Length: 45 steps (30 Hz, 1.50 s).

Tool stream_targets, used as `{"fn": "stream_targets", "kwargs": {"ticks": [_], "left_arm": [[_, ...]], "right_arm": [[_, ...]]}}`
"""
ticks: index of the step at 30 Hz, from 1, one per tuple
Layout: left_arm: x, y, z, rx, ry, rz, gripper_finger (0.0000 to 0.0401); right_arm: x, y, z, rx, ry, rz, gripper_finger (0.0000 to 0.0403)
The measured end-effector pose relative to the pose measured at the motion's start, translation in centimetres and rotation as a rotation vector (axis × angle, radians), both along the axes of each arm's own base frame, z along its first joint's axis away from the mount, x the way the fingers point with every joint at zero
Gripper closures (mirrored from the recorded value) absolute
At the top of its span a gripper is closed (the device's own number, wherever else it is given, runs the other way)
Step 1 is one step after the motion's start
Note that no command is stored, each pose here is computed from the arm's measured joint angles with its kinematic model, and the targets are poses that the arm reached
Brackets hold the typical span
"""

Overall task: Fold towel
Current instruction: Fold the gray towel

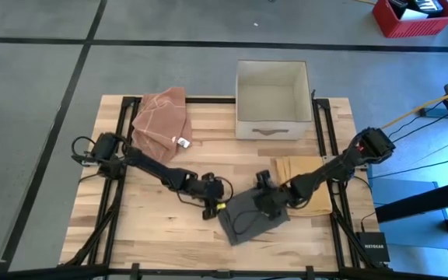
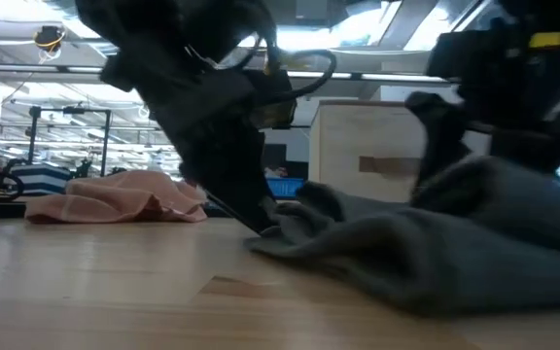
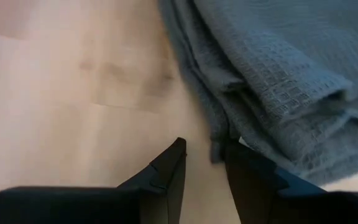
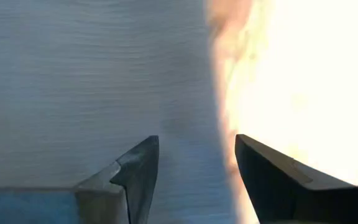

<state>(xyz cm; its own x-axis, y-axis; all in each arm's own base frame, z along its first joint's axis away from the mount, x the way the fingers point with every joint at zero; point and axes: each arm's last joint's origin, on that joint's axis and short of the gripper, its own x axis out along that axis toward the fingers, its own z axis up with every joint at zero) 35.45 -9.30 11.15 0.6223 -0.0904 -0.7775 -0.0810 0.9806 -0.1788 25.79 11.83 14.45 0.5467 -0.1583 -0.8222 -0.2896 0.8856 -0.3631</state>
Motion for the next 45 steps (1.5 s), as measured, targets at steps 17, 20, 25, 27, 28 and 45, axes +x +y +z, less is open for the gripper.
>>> {"fn": "stream_targets", "kwargs": {"ticks": [17, 20, 25, 27, 28, 45], "left_arm": [[-1.5, -2.8, 0.8, -0.055, 0.043, 0.016, 0.0298], [-2.6, -2.1, 2.2, -0.032, 0.115, 0.036, 0.0298], [-2.6, -1.1, 4.6, 0.056, 0.004, 0.097, 0.0298], [-2.4, -0.9, 4.3, 0.097, -0.023, 0.082, 0.0298], [-2.3, -0.8, 3.9, 0.109, -0.026, 0.073, 0.0298], [-0.5, -2.6, 1.0, -0.121, -0.122, 0.033, 0.0298]], "right_arm": [[6.1, -3.5, 1.3, 0.227, -0.163, -0.011, 0.0187], [5.7, -2.6, 4.2, 0.407, -0.113, -0.042, 0.0187], [3.2, -0.5, 4.0, 0.602, 0.076, -0.126, 0.0187], [1.9, 0.7, 2.8, 0.609, 0.144, -0.162, 0.0187], [1.4, 1.1, 2.2, 0.604, 0.161, -0.175, 0.0187], [-0.7, -4.2, -1.5, -0.131, 0.175, -0.012, 0.0187]]}}
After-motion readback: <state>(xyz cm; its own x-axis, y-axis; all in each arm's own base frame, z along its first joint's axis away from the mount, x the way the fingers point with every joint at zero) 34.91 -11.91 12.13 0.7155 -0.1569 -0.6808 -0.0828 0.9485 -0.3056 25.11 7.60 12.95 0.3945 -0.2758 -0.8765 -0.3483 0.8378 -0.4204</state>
